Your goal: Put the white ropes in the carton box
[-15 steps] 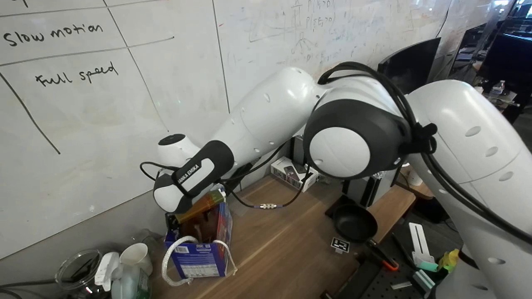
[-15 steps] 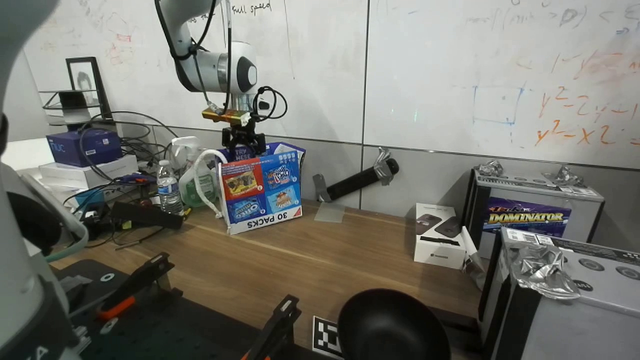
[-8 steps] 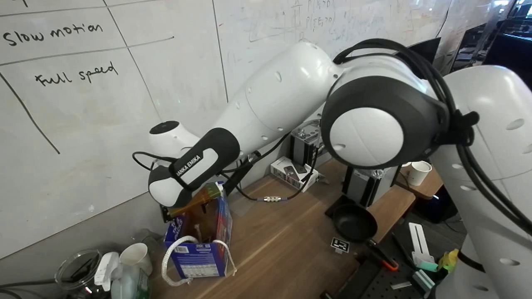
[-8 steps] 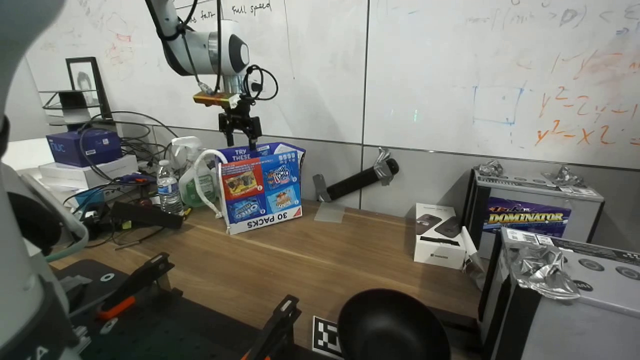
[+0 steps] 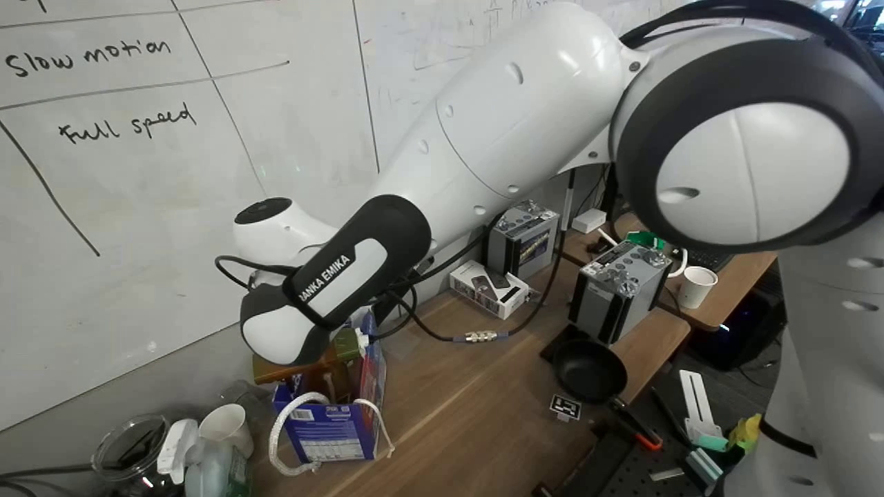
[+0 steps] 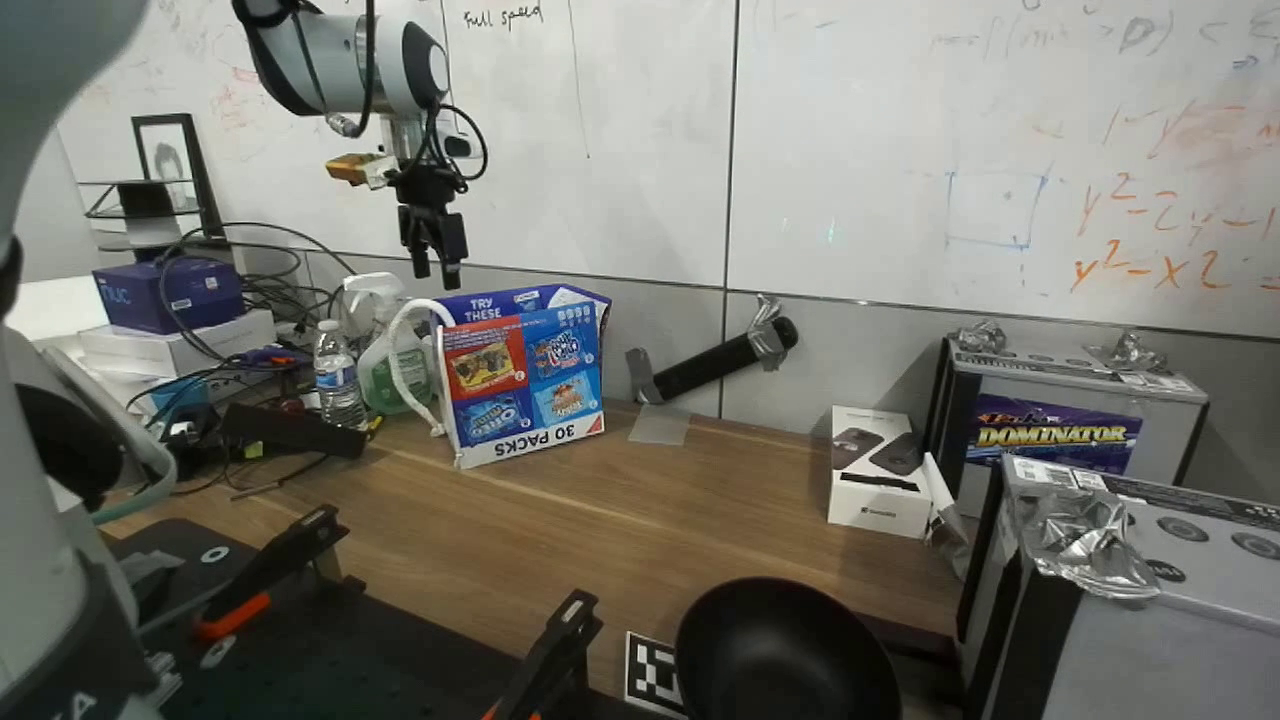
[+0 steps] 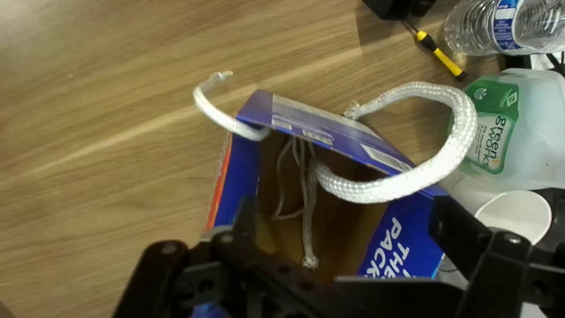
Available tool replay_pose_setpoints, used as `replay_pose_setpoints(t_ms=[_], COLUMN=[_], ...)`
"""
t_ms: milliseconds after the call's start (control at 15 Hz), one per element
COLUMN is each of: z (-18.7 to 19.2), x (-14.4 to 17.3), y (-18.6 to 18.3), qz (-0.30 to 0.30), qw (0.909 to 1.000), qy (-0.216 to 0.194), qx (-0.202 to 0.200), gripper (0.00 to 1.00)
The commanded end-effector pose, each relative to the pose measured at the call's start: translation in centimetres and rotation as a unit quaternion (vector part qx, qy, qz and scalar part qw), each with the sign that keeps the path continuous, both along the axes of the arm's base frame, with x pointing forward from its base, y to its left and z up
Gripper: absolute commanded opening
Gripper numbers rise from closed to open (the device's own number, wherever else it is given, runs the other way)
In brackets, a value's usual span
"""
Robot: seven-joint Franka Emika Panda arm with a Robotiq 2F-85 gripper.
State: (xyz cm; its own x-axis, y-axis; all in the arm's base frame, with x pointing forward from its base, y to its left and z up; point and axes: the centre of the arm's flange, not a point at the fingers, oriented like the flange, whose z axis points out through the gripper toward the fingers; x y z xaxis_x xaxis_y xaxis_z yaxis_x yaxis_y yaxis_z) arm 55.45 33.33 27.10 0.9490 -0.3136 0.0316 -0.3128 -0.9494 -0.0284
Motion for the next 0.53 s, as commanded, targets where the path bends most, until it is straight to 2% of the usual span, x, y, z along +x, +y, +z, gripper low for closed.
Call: replay_pose_setpoints(t_ms=[0, 467], z=[-0.2, -5.1], x=[-3.9, -6.3], y=[0.4, 2.6], qz=[-0.059, -0.111], qw=[0.9982, 0.9935], qy=[-0.008, -0.007], qx=[0.003, 0.022], gripper=[1.00, 1.00])
